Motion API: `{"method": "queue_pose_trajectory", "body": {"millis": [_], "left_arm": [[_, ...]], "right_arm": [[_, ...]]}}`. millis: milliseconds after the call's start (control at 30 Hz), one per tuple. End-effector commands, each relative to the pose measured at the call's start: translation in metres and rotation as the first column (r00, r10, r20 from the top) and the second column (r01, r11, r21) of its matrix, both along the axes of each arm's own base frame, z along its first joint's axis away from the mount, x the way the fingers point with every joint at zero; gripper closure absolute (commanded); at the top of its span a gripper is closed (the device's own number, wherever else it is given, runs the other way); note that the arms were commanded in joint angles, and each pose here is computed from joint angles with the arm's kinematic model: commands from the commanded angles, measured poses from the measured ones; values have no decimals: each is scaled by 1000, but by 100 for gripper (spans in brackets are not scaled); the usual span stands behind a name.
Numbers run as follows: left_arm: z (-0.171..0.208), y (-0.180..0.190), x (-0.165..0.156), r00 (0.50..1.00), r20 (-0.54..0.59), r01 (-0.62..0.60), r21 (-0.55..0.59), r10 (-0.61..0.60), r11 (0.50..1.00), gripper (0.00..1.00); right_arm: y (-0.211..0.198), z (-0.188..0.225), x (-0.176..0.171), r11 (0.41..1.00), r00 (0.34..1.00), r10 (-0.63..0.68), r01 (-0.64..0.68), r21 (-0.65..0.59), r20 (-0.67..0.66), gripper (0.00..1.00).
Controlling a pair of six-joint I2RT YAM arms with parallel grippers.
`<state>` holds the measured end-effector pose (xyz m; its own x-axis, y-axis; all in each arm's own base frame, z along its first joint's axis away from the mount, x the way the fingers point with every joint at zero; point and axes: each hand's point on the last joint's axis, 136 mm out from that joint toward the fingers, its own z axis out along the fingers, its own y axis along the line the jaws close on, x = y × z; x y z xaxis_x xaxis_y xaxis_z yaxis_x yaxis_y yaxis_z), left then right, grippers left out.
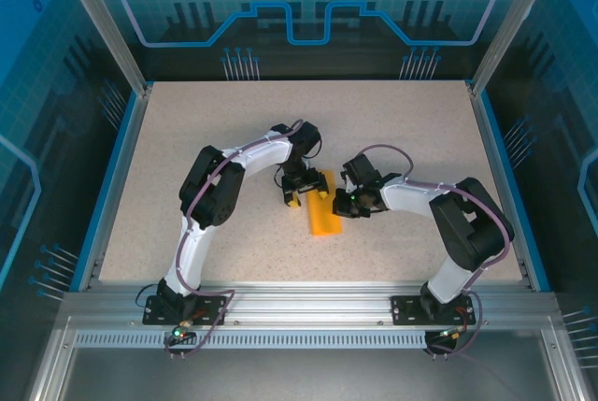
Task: Fold a paper plane with a square sheet of paper (fold left side to right side)
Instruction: Hold the square sheet of paper at the center of the table.
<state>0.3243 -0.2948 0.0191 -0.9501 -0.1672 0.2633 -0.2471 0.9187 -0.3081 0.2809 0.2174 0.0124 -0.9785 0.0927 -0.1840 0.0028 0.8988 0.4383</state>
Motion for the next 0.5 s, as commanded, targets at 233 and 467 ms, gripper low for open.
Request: {"method": "queue_pose_trajectory", "body": {"millis": [233, 467], "left_arm": [[32, -21, 26, 966, 245, 119, -144, -81, 982, 16], [81, -8, 32, 909, 416, 160, -305, -19, 939, 23]], "right_arm": [[-12, -22, -20, 996, 996, 3, -11, -87, -89, 98], [-16, -24, -23, 995, 995, 2, -12, -101, -98, 98]]}}
